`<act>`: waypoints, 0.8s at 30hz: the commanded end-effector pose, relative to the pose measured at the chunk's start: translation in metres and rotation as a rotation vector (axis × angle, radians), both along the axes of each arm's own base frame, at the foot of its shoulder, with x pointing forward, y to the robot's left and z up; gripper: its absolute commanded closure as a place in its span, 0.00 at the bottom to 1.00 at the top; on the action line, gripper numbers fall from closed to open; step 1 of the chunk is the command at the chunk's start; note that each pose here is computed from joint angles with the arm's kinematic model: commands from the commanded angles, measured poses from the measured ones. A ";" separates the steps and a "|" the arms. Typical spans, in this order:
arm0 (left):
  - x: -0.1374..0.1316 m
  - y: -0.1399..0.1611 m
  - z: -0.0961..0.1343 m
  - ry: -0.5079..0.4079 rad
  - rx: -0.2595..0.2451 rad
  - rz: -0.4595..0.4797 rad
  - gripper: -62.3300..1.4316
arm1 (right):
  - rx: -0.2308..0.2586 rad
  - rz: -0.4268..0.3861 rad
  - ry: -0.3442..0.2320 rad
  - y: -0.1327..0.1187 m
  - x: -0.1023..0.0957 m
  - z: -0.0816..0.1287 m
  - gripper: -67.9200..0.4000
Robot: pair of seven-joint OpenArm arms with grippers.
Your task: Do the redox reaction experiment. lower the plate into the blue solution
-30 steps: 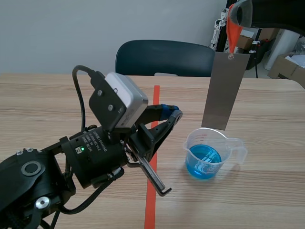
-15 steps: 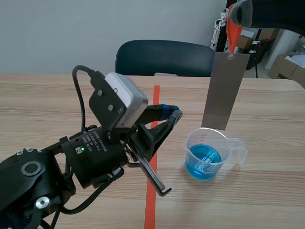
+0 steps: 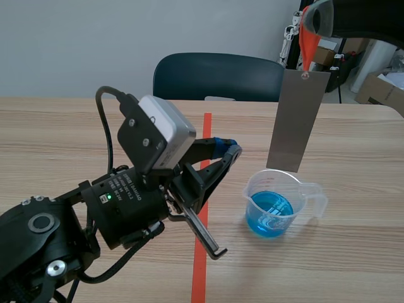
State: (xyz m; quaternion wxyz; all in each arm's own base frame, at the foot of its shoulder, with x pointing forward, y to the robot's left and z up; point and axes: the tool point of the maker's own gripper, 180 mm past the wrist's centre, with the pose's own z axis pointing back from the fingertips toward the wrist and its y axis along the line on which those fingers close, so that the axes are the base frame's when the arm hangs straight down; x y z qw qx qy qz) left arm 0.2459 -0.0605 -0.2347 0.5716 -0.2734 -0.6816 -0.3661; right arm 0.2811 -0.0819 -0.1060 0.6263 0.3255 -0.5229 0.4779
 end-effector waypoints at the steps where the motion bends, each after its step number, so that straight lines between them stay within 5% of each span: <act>1: 0.001 -0.001 0.013 -0.022 -0.042 0.004 0.91 | 0.020 -0.004 -0.043 -0.001 0.003 0.016 1.00; 15: -0.002 0.001 0.008 -0.006 -0.037 0.011 0.91 | 0.017 -0.004 -0.044 -0.001 0.003 0.016 1.00; 24: -0.015 0.032 -0.001 0.001 -0.025 0.045 0.85 | 0.017 -0.003 -0.044 -0.001 0.003 0.016 1.00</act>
